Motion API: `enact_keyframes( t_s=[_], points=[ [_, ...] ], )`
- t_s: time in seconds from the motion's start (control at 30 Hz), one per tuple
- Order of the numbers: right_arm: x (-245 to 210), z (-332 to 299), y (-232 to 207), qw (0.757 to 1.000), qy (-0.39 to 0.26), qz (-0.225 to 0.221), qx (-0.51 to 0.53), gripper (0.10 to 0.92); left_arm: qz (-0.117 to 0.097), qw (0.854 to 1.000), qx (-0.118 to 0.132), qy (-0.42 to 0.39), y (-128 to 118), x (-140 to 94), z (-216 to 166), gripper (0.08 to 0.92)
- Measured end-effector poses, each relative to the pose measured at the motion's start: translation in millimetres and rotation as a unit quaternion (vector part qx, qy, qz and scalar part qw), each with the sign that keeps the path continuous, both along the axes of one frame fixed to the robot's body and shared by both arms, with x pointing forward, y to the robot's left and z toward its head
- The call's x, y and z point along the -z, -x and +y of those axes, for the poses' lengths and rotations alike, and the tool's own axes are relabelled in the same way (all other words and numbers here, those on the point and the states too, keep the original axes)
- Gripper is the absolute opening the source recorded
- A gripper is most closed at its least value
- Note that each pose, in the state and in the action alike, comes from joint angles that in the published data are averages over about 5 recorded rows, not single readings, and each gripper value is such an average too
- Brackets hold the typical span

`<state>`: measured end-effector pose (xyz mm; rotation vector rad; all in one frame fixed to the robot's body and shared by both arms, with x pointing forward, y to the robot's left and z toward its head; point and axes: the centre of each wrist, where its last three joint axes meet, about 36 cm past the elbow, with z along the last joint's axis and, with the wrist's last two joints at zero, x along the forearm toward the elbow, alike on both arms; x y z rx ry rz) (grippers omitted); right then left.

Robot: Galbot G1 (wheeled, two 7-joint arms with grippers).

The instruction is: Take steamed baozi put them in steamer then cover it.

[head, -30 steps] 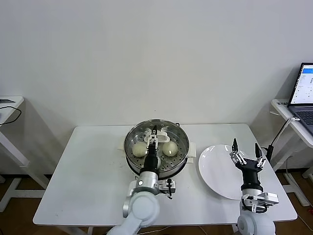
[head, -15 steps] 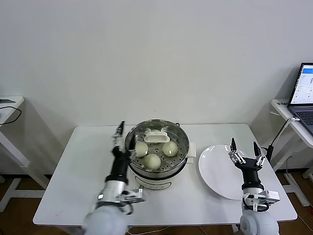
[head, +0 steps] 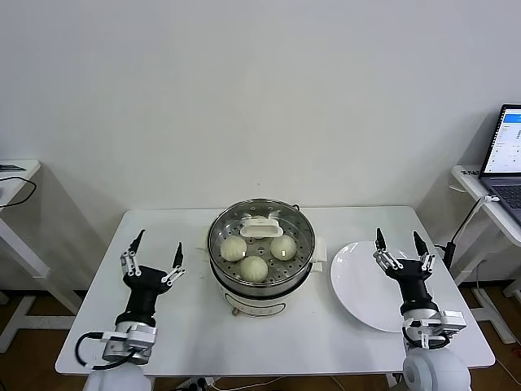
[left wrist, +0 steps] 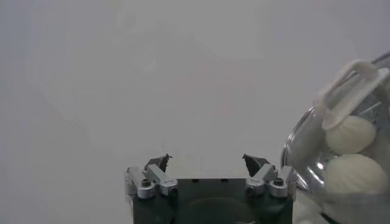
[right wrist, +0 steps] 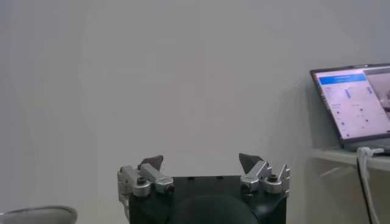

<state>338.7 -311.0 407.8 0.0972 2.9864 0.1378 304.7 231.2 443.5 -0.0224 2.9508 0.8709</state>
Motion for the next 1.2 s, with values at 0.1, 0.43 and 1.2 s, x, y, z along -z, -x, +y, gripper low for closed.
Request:
enact_keyframes(
  t_s=[0.1, 0.43, 1.2],
  points=[
    [-2.3, 0.9, 2.8, 1.000, 0.005, 0.005, -0.004, 0.823, -0.002, 1.000, 0.000, 0.027, 3.4, 4.3, 5.8, 0.823],
    [-5.4, 4.0, 7.9, 1.000, 0.010, 0.013, -0.008, 0.823, -0.003, 0.997, -0.001, 0.079, 10.5, 18.0, 14.9, 0.823],
    [-9.7, 5.3, 11.9, 0.999, 0.024, 0.023, -0.013, 0.823, -0.002, 0.994, -0.007, 0.107, 17.2, 25.1, 22.3, 0.823]
  ],
)
